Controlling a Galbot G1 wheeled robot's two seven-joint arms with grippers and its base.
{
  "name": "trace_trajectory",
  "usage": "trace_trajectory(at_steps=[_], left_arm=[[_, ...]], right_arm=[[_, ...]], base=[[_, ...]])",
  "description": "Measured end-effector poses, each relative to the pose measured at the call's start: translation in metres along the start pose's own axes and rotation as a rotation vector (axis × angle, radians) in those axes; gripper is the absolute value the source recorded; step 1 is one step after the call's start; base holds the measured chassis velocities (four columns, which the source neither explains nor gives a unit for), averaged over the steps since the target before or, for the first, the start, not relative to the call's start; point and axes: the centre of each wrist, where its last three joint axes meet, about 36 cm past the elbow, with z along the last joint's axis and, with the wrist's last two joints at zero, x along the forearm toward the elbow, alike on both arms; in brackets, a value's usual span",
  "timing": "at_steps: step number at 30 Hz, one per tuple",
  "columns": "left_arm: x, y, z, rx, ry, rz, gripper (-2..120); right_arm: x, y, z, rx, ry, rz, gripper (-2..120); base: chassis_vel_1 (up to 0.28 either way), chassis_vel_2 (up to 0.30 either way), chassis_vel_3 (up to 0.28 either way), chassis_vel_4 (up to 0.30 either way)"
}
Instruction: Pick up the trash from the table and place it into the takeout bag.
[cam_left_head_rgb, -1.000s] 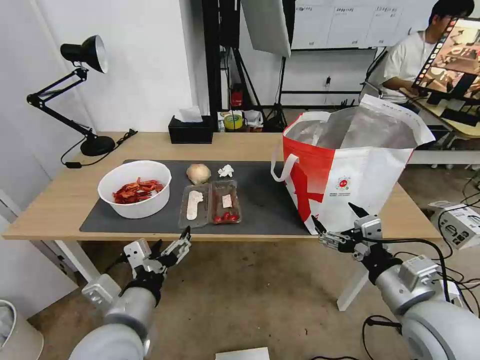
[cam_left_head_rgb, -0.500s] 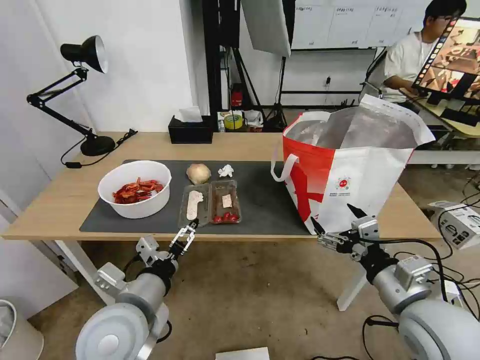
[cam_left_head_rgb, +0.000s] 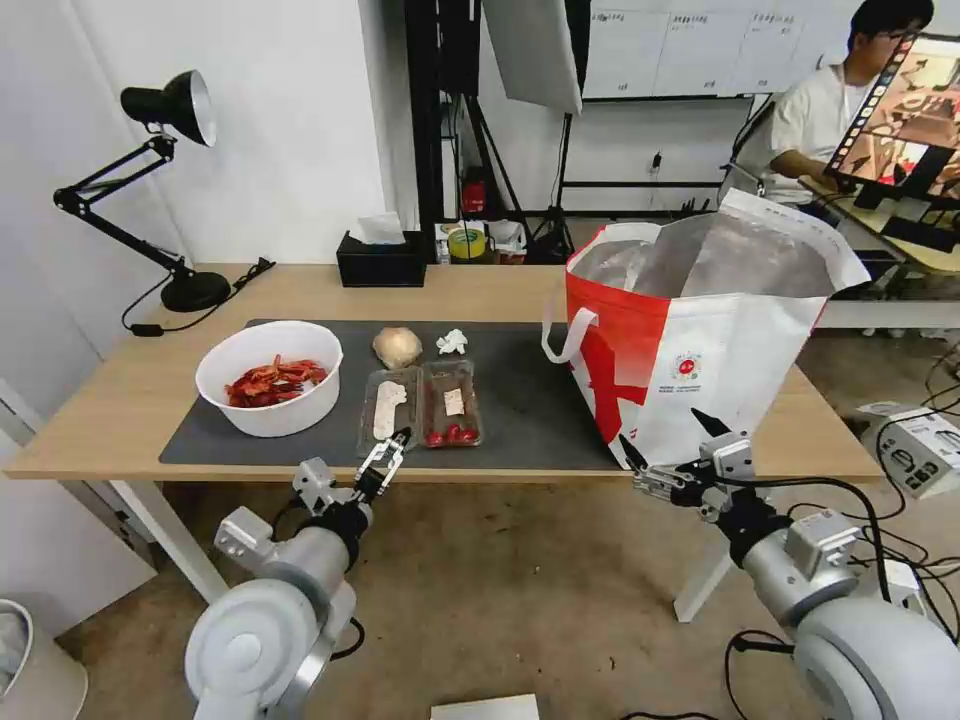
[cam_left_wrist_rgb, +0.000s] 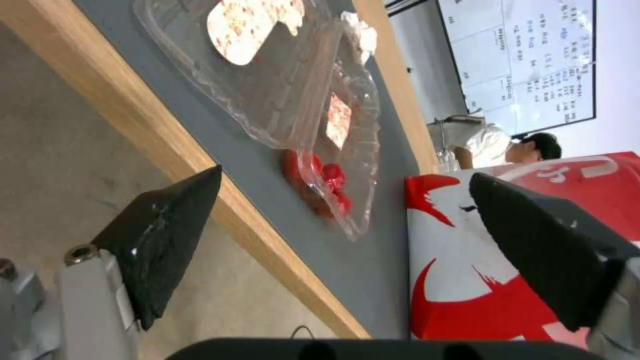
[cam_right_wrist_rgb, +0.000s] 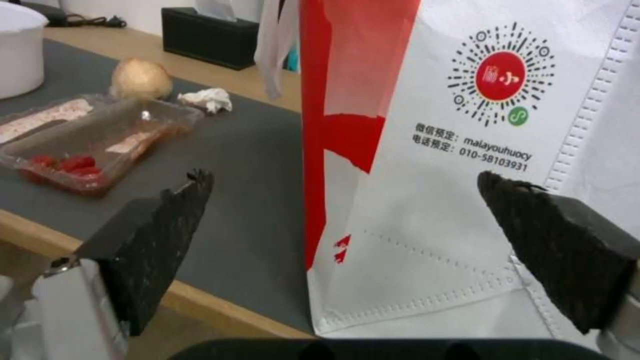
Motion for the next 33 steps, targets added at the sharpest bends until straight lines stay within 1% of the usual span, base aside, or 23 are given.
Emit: trace_trajectory(at_steps=[6,13,23,33], left_arm=[[-0.012,-0.002,0.001,0.011,0.000,-0.009,100],[-0.030,-0.007,0.004,0.045,-0.001,-0.012,100],[-0.046,-0.007,0.002,0.045,-0.005,-0.022,100],[-0.060,-0.008,0.006,0.039,0.014,-0.030,100]], right_arm=[[-0.001,0.000,0.001,0.000,0.003,0.001,100],[-0.002,-0.001,0.005,0.000,0.013,0.005,100],[-0.003,-0.002,0.007,-0.002,0.017,0.010,100],[-0.003,-0.001,0.010,-0.012,0.019,0.028,100]], base=[[0.000,0.000,0.000,0.000],[0.000,0.000,0.000,0.000],[0.000,0.000,0.000,0.000],[0.000,0.000,0.000,0.000]])
